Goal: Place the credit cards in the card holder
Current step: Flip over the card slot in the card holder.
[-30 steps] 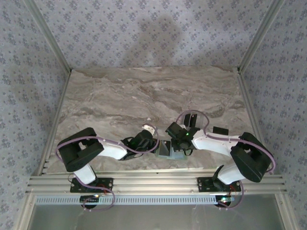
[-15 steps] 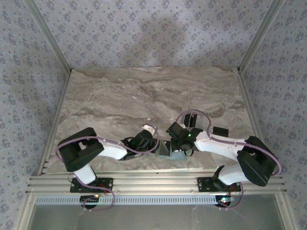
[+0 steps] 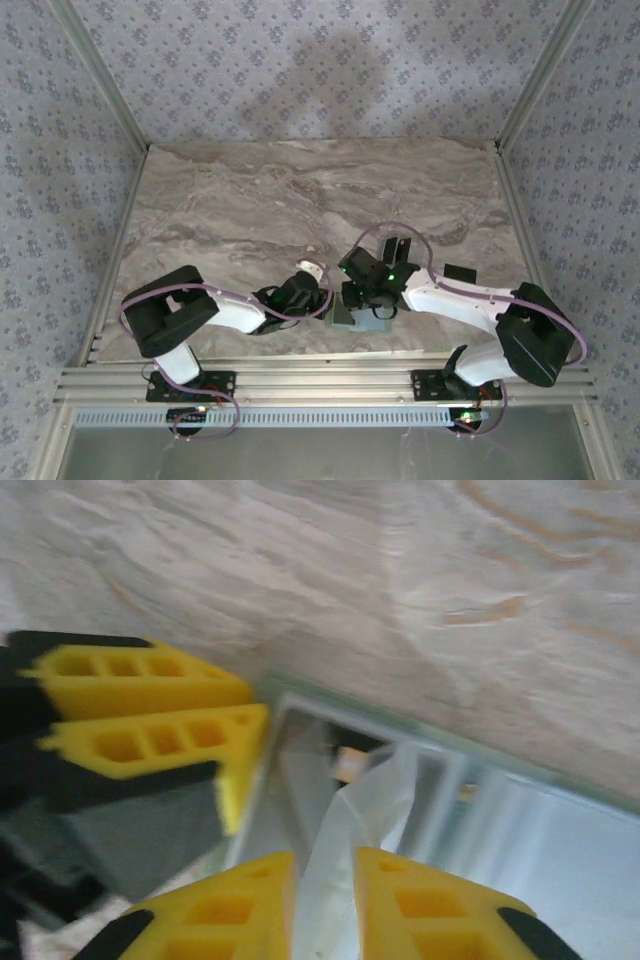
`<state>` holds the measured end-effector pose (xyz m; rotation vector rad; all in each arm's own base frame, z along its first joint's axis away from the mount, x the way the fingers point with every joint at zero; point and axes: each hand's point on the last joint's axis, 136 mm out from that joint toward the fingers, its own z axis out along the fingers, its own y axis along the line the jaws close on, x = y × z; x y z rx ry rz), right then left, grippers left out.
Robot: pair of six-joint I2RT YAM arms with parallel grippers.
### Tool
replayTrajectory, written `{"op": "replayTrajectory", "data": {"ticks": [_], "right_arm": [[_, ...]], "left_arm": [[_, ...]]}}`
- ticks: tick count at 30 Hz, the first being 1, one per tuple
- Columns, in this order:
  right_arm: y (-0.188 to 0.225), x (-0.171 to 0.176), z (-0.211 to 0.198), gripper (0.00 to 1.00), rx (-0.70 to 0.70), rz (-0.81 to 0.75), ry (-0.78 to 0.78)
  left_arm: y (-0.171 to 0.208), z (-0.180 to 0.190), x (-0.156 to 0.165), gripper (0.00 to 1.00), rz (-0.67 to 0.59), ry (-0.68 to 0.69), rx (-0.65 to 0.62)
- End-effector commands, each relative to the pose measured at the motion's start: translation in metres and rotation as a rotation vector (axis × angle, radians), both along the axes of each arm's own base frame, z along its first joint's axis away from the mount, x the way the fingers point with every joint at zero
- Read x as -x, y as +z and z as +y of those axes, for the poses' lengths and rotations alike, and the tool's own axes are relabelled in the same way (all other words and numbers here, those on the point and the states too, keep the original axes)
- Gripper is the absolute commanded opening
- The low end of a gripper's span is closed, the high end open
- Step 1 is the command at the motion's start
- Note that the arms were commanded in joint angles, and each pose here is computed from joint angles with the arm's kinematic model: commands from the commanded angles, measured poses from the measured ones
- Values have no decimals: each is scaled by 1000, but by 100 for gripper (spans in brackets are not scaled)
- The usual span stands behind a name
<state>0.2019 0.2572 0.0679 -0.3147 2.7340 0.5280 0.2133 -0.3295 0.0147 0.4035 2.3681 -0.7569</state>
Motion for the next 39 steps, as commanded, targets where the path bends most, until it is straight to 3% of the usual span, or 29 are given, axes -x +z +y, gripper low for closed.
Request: {"op": "replayTrajectory", "data": {"ticks": [1,5,10,17,21,24,27,33,37,39], "right_arm": [[15,0,31,29,-181,38,39],[18,3,34,35,-256,64,42],[31,5,26,44,-231,25,68],[51,4,-15,60,-112,-81,6],[37,9,-36,56,-41,-56,-34],[27,5,-32,40,-57,-55,-40],[11,7,-19,31,-65,-17,-14],[-17,5,-2,28,-16,20,33],[-30,3,3,32,-26,72,36],[-13,-1,1,36,-24,24,73]], "left_arm": [[-67,31,51,18,243,-70,-181],[-61,39,47,19,240,-31,-161],[-61,49,47,20,264,8,-140],[-48,55,47,28,253,20,-91],[-37,62,45,32,231,44,-88],[-28,72,43,35,206,74,-93],[-18,79,41,38,177,82,-100],[-6,82,36,42,147,89,-96],[12,80,28,45,117,88,-79],[25,79,22,46,89,88,-63]]}}
